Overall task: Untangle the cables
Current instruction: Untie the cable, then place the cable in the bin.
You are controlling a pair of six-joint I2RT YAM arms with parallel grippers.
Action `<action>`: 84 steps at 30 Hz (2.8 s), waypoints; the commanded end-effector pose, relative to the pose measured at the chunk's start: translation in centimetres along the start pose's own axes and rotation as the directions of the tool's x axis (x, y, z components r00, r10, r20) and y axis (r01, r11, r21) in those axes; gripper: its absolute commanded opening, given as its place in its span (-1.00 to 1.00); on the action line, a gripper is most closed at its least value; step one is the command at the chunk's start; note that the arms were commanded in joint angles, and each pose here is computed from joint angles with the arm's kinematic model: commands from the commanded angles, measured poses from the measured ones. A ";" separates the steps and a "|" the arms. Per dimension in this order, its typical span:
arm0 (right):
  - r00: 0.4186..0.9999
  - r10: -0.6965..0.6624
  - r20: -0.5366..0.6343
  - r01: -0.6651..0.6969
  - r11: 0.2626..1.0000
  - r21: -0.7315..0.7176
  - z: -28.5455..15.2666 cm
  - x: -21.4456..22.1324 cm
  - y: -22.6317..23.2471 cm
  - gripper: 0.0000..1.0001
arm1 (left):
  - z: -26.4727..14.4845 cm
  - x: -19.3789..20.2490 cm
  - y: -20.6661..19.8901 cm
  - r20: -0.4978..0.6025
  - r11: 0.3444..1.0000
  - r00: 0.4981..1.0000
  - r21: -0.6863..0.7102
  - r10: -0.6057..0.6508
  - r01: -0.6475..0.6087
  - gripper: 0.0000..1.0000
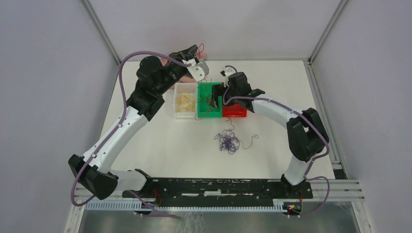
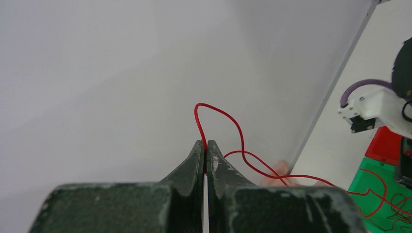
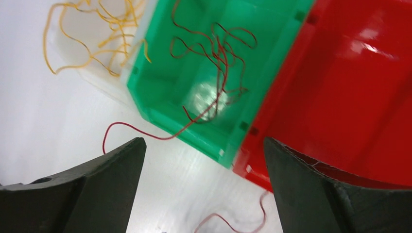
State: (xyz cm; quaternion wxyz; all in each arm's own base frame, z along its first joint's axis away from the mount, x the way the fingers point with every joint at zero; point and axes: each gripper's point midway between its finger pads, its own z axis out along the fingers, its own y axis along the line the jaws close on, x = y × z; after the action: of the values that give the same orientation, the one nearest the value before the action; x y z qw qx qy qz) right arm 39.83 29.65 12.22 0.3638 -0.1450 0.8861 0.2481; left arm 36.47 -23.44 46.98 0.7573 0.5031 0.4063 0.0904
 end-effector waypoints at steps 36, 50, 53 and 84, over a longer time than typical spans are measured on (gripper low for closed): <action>0.925 0.321 0.203 -0.313 0.947 -0.070 -5.6 -3.9 -0.7 -0.24 | 11.8 10.0 1.9 -0.185 0.999 0.983 -0.053 0.002 -0.012 -0.94; 0.887 0.459 0.055 -0.423 0.854 -0.304 0.0 -4.4 4.8 -0.65 | 12.6 10.7 0.4 -0.187 0.992 0.975 -0.028 -0.123 0.120 -0.94; 0.892 0.443 0.089 -0.414 0.881 -0.229 0.4 -3.7 4.5 -0.74 | 12.2 10.8 -0.8 -0.200 0.988 0.969 0.015 -0.147 0.153 -0.94; 0.914 0.394 0.096 -0.404 0.907 0.122 5.2 1.4 -0.3 -1.00 | 9.0 11.1 -6.6 -0.297 0.884 0.871 0.142 -0.392 0.446 -0.94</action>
State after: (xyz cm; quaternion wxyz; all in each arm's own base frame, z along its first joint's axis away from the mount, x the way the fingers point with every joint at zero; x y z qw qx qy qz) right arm 40.95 32.29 7.97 0.3259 0.0791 0.8973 0.2872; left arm 50.39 -26.87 33.56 0.6163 0.4813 0.6230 -0.0214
